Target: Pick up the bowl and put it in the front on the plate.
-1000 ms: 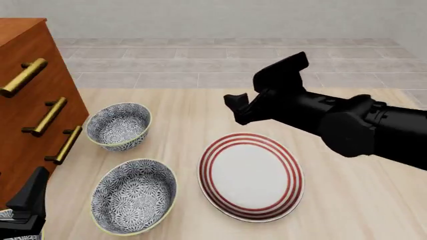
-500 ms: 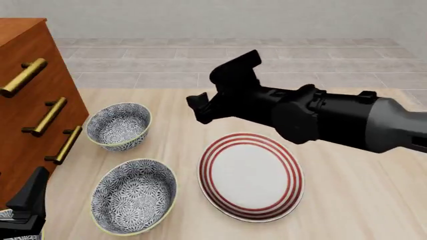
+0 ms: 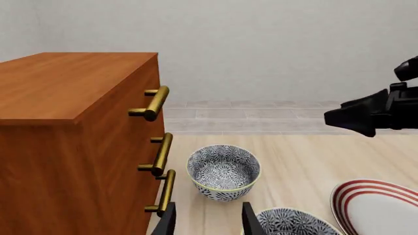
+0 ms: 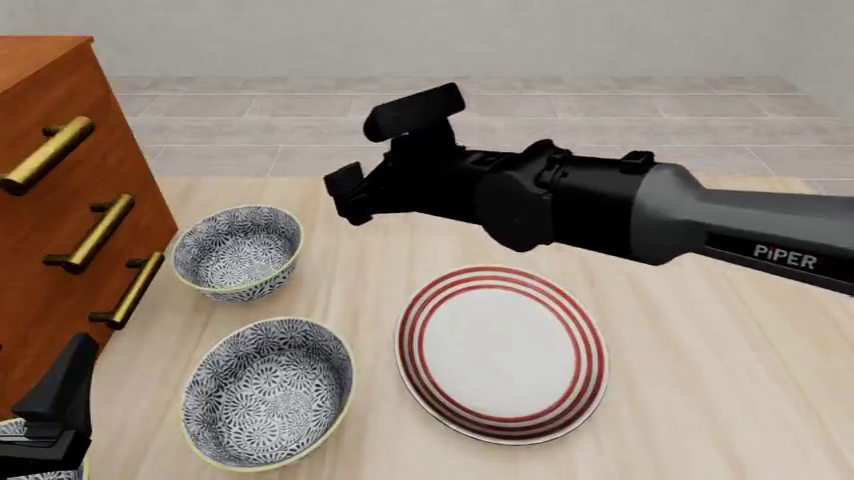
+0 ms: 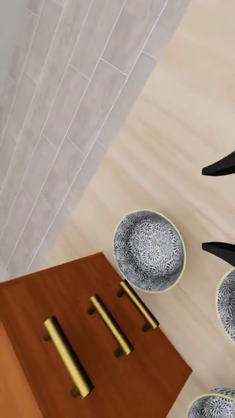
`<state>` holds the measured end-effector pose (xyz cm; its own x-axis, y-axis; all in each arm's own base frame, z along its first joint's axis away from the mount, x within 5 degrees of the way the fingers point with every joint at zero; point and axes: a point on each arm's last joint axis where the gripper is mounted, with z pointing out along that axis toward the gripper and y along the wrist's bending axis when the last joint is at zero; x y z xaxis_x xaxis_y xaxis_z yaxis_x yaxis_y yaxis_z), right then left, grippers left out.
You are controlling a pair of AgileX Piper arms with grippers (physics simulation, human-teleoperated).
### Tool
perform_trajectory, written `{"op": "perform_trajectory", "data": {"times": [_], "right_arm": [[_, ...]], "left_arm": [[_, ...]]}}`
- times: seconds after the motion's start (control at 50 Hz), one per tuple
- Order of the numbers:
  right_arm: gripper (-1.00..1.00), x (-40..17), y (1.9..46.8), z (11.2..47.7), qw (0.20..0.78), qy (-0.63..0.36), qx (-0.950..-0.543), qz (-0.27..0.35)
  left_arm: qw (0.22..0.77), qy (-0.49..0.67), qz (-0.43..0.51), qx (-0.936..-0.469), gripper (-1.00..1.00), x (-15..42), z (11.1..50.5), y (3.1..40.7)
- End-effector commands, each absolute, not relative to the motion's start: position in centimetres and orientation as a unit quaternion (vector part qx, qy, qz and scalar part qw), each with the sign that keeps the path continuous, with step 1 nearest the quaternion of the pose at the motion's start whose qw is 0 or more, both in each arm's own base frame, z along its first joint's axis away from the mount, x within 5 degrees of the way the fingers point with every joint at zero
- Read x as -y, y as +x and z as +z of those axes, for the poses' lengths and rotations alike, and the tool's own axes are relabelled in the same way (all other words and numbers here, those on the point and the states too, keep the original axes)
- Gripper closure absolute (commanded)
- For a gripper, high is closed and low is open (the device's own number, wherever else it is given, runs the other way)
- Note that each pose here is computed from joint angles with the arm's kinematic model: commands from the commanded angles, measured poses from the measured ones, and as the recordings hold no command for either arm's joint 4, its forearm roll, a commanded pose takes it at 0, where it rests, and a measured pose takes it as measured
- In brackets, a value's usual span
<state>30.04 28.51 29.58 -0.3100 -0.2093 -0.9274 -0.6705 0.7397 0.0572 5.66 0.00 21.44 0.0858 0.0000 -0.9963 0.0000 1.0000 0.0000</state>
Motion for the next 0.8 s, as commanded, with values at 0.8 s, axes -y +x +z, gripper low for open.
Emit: {"op": "perform_trajectory", "data": {"times": [0.8], "right_arm": [[-1.0,-34.8,36.8,27.6,0.474,-0.272,-0.808,0.219]], "left_arm": [[0.737,0.0,0.0,-0.676,-1.0,0.0,21.4,5.7]]}}
